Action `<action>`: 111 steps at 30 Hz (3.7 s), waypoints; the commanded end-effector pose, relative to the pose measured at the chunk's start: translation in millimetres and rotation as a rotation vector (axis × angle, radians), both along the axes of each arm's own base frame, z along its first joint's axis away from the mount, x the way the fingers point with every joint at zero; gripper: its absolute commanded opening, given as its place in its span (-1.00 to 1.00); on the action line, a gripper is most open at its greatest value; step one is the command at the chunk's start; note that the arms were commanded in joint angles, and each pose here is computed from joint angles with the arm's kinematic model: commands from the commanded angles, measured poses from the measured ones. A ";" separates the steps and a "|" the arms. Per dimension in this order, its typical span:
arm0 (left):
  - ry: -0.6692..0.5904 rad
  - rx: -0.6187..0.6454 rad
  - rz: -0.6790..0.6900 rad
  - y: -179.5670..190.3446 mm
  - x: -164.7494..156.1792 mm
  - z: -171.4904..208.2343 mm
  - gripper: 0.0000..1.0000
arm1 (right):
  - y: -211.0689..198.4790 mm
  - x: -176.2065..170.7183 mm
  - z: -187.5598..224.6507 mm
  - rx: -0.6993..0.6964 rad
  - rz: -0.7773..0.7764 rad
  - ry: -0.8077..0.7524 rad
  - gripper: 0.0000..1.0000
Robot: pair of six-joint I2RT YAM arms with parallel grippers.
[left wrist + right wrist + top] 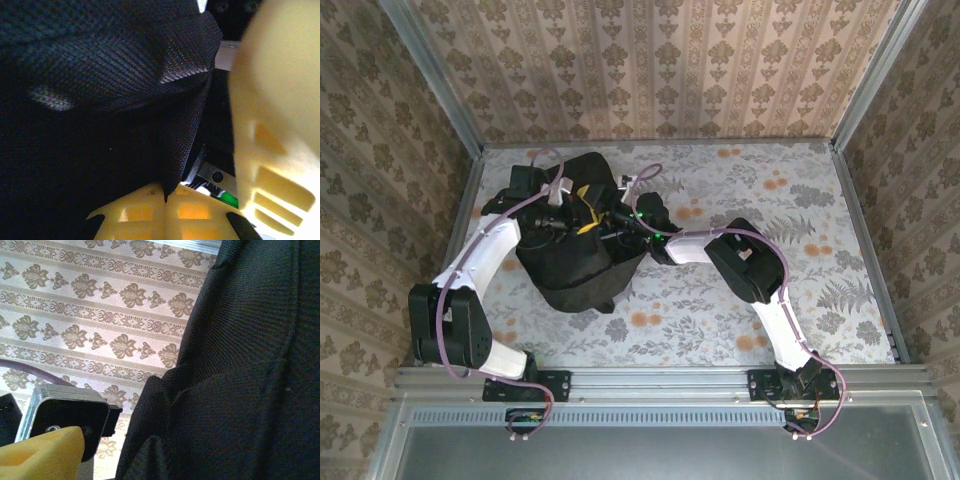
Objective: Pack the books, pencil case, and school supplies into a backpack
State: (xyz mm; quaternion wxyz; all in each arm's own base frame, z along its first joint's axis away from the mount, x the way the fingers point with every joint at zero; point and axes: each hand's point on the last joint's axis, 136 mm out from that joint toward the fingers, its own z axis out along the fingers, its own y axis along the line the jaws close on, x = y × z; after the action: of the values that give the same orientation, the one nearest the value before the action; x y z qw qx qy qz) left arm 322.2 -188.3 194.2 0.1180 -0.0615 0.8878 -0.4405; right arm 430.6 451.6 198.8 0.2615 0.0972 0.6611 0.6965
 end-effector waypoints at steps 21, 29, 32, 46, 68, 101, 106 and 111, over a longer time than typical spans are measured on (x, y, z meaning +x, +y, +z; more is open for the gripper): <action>0.062 0.313 0.297 96.5 13.0 -54.9 0.02 | -69.9 -61.9 26.6 0.038 0.228 -0.100 -0.02; 0.074 0.359 0.341 109.8 31.6 -64.2 0.02 | -97.8 -103.4 59.9 0.029 0.278 -0.177 -0.03; 0.085 0.358 0.344 111.7 34.8 -68.1 0.02 | -116.7 -119.4 74.2 0.006 0.260 -0.205 -0.02; -0.006 0.457 0.164 75.1 8.7 -41.1 0.02 | -118.9 -156.8 -15.0 -0.859 0.287 -0.185 -0.68; 0.096 0.458 0.208 87.0 -43.4 -87.7 0.03 | -57.6 -118.1 -113.8 -0.982 0.174 0.288 -0.52; 0.484 0.532 0.311 84.3 -68.4 -207.2 -0.63 | -30.4 -81.0 -173.3 -1.066 0.142 0.257 -0.97; 0.496 0.559 0.326 94.3 -72.1 -209.3 -0.64 | -43.3 -79.6 -138.1 -1.064 0.106 0.194 -1.00; 0.497 0.563 0.322 93.0 -73.7 -211.5 -0.66 | -55.5 -86.8 -124.7 -1.083 0.083 0.230 -1.00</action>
State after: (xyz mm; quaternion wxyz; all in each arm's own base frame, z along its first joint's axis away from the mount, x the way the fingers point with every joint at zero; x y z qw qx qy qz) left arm 306.4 -108.6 27.8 0.0874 -0.2426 0.9470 -0.1916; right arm 352.2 408.9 58.7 0.1743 -0.0083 0.9473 0.2688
